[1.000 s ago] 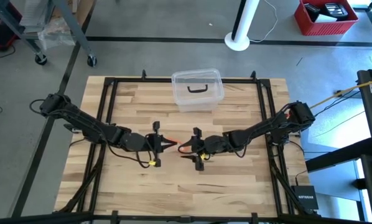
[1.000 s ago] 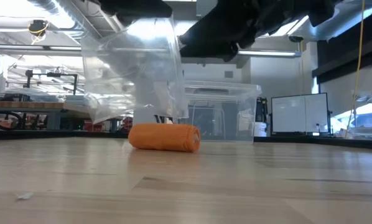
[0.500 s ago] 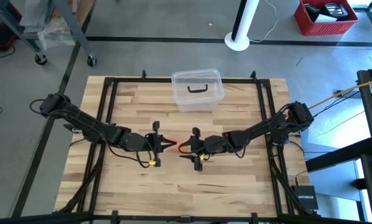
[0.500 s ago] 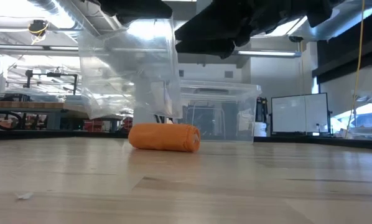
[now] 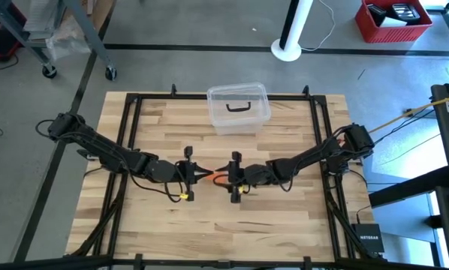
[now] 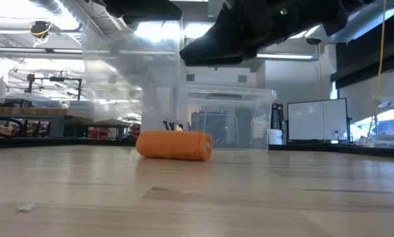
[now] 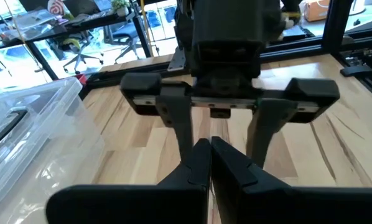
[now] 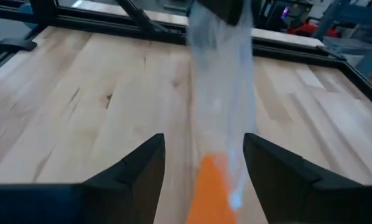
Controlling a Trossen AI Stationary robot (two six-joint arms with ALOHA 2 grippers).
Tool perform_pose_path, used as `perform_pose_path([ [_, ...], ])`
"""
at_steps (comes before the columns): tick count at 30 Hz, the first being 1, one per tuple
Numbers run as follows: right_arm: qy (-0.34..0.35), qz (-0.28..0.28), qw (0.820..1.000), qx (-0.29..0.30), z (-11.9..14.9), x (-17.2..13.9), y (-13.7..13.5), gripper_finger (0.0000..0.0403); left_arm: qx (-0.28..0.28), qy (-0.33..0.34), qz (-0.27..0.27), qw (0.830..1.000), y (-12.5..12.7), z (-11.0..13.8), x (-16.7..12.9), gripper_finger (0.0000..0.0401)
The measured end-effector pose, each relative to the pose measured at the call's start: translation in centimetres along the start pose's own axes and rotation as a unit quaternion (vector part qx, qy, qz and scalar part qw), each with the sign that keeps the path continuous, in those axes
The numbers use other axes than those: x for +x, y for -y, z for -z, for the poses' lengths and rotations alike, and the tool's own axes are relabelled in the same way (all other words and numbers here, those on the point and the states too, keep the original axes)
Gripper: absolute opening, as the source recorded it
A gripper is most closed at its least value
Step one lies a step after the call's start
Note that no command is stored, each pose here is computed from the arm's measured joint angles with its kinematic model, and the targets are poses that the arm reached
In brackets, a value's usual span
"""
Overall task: Roll bandage
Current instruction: Open the transparent zip bag
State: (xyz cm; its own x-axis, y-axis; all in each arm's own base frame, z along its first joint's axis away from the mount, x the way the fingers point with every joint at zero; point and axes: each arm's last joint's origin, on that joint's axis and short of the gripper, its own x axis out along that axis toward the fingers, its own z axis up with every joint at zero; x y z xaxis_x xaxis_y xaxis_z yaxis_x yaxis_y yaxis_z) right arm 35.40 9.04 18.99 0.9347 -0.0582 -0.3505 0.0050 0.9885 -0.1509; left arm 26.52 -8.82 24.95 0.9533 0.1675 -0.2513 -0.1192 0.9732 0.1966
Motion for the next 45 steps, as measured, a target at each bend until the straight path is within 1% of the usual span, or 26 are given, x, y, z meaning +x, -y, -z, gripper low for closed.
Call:
perform_pose_path([
  [4,0.016,0.0,1.0,-0.004,-0.4,0.0,0.0,0.0221,-0.001,0.002,0.0,1.0,0.0,0.0,0.0,0.0],
  [7,0.036,-0.02,0.999,0.004,-0.6,0.1,-0.1,0.0221,-0.001,0.002,0.0,1.0,0.0,0.0,0.0,0.0],
  [9,0.036,-0.028,0.999,0.005,-0.6,0.1,-0.2,0.0221,0.0,0.0,0.0,1.0,0.0,0.0,0.0,0.0],
  [13,0.035,-0.048,0.998,0.026,-0.6,0.1,-0.3,0.0221,0.0,-0.001,0.0,1.0,0.0,0.0,0.0,0.0],
  [17,0.021,-0.049,0.998,0.025,0.2,0.5,-0.5,0.0221,-0.001,0.001,-0.001,1.0,0.0,0.0,0.0,0.0],
  [24,0.001,-0.053,0.998,0.046,1.9,1.8,-1.0,0.022,-0.006,0.002,0.0,1.0,0.0,0.0,0.0,0.0],
  [27,0.02,-0.049,0.997,0.05,1.9,2.1,-1.0,0.0217,-0.007,0.001,-0.001,1.0,0.0,0.0,0.0,0.0],
  [29,0.046,-0.049,0.996,0.053,1.5,2.2,-1.0,0.0207,-0.007,0.001,0.0,1.0,0.0,0.0,0.0,0.0],
  [32,0.077,-0.056,0.995,0.041,0.9,2.1,-1.1,0.018,-0.007,0.0,0.0,1.0,0.0,0.0,0.0,0.0],
  [35,0.084,-0.064,0.994,0.036,0.8,2.1,-1.1,0.0147,-0.01,-0.002,0.0,1.0,0.0,0.1,0.0,0.0],
  [38,0.071,-0.069,0.995,0.031,1.0,2.1,-1.1,0.0113,-0.01,-0.003,0.0,1.0,0.0,0.1,0.0,0.0],
  [42,0.034,-0.066,0.997,0.016,1.7,2.1,-1.2,0.0066,-0.011,-0.003,0.001,1.0,0.0,0.1,0.0,0.0],
  [45,0.012,-0.059,0.998,0.005,1.5,1.6,-1.0,0.0042,0.003,-0.006,0.025,1.0,0.3,0.2,-0.1,0.0],
])
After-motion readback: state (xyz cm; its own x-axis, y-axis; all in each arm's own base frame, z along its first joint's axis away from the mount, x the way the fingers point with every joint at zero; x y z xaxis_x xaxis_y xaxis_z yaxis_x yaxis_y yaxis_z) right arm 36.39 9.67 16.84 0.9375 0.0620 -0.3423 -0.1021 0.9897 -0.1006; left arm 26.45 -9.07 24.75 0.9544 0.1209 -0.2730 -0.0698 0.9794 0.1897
